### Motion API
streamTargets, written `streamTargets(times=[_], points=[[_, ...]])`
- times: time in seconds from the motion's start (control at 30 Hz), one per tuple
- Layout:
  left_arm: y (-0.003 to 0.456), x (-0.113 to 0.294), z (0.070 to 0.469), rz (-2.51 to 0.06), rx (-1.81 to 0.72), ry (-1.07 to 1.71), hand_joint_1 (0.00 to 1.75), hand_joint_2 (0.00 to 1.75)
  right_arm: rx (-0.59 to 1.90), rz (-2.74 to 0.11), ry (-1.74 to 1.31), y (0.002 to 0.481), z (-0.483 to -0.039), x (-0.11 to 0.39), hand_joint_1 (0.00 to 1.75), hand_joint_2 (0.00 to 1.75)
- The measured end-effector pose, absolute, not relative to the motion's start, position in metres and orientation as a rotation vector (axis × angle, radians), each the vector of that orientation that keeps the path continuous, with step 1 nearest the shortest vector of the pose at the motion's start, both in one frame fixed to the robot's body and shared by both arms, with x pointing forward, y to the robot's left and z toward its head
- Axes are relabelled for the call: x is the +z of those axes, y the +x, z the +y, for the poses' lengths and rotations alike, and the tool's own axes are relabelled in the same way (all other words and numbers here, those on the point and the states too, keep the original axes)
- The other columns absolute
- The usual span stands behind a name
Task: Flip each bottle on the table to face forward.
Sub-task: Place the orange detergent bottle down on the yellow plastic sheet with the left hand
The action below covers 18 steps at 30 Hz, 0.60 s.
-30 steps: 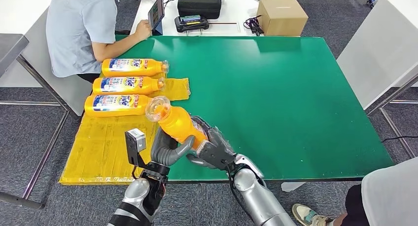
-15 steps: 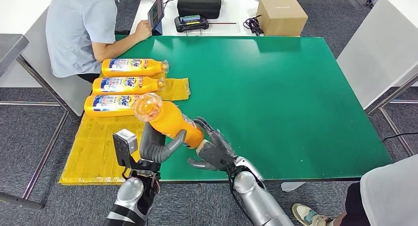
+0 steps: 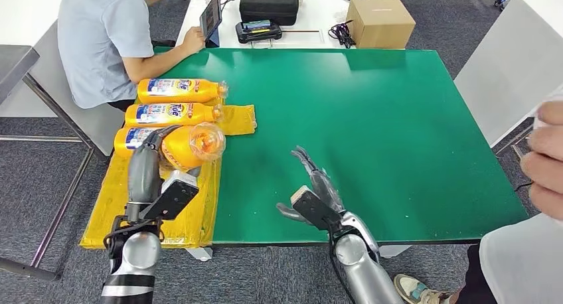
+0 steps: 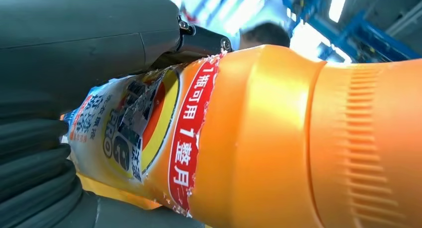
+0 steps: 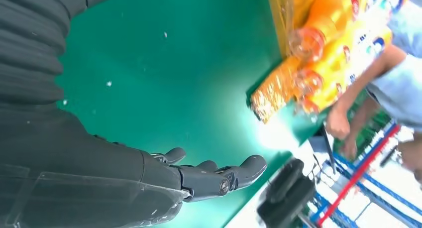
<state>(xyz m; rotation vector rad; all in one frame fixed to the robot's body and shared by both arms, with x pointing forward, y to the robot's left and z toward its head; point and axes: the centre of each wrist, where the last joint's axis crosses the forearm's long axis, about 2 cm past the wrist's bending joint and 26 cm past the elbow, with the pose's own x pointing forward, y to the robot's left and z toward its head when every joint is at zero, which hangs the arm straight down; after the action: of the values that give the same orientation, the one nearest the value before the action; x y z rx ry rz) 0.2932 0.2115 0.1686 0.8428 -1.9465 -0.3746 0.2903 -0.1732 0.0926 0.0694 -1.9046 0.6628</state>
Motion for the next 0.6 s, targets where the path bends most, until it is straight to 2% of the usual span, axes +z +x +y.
streamTargets(times=[0.17,0.3,0.4,0.43,0.53,0.6], points=[[0.297,0.165,0.225,-1.844,-0.578,1.073,1.68,1.75,0.629,-1.928,0.045,0.286,-0.185,0.092,0.00,1.75],[0.304,0.148,0.224,-1.742,-0.714,1.099,1.68,1.75,0.610,-1.943,0.042,0.286,-0.192,0.090,0.00,1.75],[0.309,0.135,0.219,-1.677,-0.801,1.064,1.20,1.75,0.601,-1.949,0.039,0.286,-0.195,0.089,0.00,1.75],[0.310,0.132,0.217,-1.657,-0.825,1.047,1.12,1.75,0.598,-1.949,0.038,0.286,-0.195,0.088,0.00,1.75],[0.313,0.120,0.213,-1.596,-0.887,1.000,1.37,1.75,0.590,-1.948,0.039,0.286,-0.197,0.087,0.00,1.75],[0.314,0.113,0.211,-1.564,-0.919,0.988,1.41,1.75,0.587,-1.947,0.042,0.286,-0.198,0.085,0.00,1.75]])
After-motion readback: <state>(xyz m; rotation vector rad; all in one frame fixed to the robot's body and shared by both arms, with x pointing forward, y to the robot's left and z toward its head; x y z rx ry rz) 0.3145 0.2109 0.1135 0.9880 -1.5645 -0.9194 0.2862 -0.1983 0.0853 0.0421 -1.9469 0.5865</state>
